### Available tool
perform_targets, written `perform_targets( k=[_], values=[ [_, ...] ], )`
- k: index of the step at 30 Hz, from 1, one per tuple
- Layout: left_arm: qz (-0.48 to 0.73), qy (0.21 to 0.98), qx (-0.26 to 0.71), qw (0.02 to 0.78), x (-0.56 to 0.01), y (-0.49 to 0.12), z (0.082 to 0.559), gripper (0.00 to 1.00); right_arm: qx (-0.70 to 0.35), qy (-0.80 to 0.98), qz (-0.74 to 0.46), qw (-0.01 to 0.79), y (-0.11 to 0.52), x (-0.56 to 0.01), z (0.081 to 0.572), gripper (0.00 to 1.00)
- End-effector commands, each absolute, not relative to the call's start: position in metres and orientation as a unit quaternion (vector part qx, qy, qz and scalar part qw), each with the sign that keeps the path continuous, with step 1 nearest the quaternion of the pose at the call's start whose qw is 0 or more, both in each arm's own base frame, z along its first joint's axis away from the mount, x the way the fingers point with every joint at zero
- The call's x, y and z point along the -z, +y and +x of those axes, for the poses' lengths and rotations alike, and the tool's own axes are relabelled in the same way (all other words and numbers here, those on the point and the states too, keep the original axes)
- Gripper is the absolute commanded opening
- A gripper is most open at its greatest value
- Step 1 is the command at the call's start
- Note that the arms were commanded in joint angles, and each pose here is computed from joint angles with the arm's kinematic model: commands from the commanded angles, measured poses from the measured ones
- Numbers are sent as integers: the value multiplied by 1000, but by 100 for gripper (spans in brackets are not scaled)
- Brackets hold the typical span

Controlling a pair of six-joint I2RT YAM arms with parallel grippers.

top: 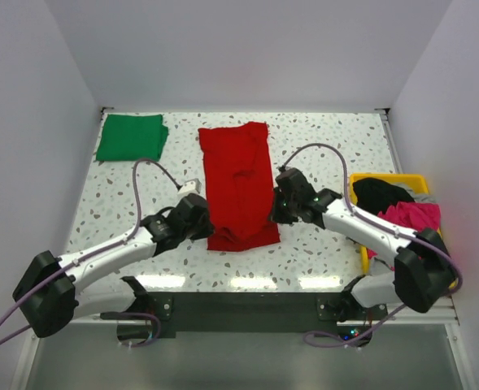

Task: Fold and stack the t-shirts
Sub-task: Fold the tshirt

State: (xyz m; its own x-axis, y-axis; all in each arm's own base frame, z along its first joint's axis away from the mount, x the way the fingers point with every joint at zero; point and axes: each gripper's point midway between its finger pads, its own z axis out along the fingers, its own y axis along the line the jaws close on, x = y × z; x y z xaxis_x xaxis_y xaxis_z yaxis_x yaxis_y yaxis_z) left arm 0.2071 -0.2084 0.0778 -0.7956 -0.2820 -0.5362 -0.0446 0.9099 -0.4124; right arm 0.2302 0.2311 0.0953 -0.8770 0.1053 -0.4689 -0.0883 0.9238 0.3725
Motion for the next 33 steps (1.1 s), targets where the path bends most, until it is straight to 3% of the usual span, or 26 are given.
perform_targets(
  k=[1, 14, 33],
  values=[
    [-96, 902, 207, 367, -112, -213, 257, 0, -194, 935, 14, 296, 231, -117, 283, 0],
    [-141, 900, 154, 381, -106, -197, 351, 0, -190, 935, 56, 293, 237, -114, 389, 0],
    [-132, 909, 157, 362, -94, -188, 415, 0, -214, 936, 92, 264, 225, -90, 433, 0]
  ],
)
